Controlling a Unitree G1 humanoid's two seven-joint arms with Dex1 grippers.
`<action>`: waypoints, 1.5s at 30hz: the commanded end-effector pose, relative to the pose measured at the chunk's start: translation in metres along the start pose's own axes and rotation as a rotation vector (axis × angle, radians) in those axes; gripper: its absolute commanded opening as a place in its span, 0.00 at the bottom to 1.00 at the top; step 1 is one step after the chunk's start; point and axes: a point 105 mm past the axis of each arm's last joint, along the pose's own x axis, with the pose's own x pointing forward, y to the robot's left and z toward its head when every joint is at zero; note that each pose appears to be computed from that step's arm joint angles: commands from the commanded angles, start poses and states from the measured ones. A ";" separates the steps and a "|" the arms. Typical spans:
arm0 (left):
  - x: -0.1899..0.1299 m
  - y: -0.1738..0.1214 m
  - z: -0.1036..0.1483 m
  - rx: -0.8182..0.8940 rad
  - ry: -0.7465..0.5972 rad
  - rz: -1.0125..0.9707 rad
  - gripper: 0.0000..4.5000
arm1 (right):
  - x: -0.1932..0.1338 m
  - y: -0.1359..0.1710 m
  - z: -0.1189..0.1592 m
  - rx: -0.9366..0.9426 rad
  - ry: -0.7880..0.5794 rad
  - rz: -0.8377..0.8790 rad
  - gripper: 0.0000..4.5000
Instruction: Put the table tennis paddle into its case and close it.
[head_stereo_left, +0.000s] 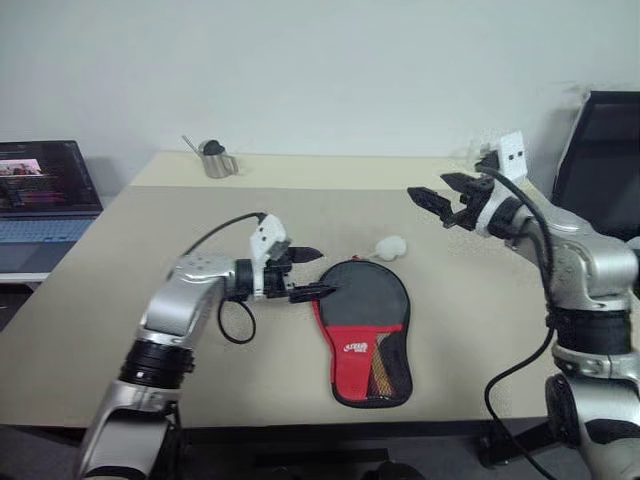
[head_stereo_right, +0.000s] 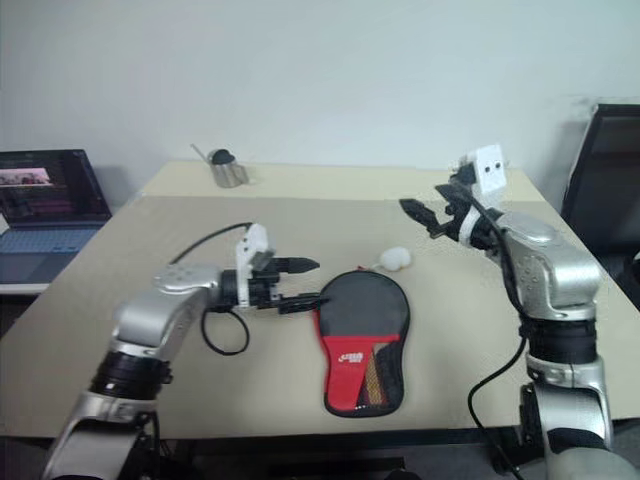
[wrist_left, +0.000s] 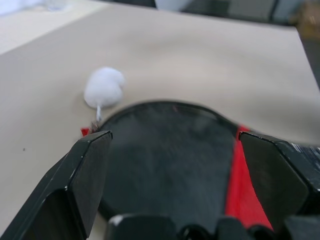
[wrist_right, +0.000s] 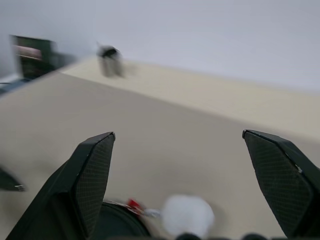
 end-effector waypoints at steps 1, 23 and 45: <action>0.021 -0.002 0.000 0.060 0.004 0.035 0.98 | 0.021 -0.019 -0.006 0.024 0.041 -0.158 1.00; 0.064 -0.006 -0.037 0.056 -0.005 0.235 0.98 | 0.091 0.008 -0.100 0.104 0.204 -0.279 1.00; 0.072 -0.015 -0.055 -0.051 -0.025 0.201 1.00 | 0.095 0.012 -0.101 0.082 0.188 -0.300 0.13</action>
